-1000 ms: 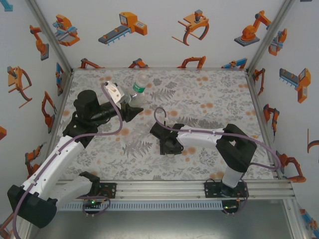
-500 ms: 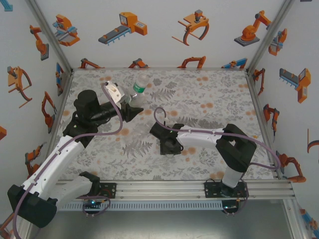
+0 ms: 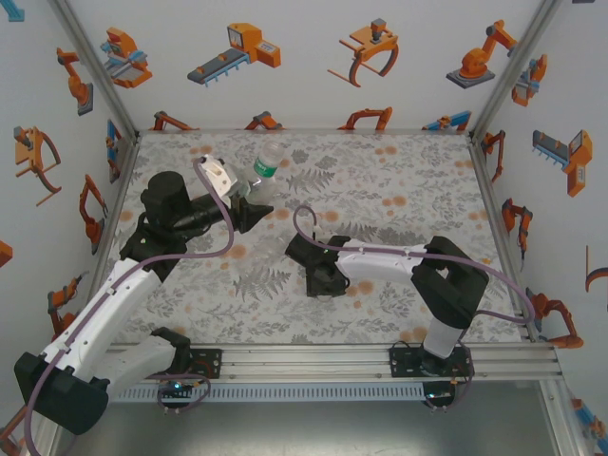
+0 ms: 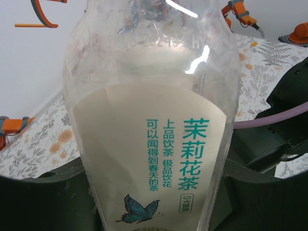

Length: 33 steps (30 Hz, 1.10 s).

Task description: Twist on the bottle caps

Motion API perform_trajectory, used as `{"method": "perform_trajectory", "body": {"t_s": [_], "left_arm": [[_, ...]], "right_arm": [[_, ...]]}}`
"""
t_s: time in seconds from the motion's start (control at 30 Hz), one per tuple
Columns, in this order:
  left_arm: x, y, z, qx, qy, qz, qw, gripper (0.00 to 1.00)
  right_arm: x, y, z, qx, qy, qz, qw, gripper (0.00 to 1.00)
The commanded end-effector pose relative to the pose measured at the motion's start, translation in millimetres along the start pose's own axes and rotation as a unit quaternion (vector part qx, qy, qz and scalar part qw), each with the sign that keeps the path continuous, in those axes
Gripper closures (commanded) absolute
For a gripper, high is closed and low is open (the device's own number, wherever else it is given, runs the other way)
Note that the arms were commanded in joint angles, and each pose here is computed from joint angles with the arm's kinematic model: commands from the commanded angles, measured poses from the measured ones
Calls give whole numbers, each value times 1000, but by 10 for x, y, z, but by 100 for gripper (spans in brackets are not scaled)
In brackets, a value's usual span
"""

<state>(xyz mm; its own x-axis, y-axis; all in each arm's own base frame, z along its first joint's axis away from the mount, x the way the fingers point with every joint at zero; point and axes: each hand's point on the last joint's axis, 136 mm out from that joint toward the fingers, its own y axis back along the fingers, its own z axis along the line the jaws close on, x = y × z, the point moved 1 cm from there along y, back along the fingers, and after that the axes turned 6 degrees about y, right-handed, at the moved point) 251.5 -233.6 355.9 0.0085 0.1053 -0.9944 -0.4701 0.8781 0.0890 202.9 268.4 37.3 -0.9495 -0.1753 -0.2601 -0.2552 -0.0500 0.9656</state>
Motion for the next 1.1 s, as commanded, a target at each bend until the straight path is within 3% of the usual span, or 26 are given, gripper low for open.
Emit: {"method": "perform_trajectory", "body": {"t_s": [0.0, 1.07], "left_arm": [[-86, 10, -30, 9, -7, -11, 1000, 100], [-45, -17, -47, 12, -8, -3, 1000, 100]], "right_arm": [[56, 11, -6, 8, 13, 13, 1000, 52], [4, -41, -55, 22, 16, -10, 1000, 52]]}}
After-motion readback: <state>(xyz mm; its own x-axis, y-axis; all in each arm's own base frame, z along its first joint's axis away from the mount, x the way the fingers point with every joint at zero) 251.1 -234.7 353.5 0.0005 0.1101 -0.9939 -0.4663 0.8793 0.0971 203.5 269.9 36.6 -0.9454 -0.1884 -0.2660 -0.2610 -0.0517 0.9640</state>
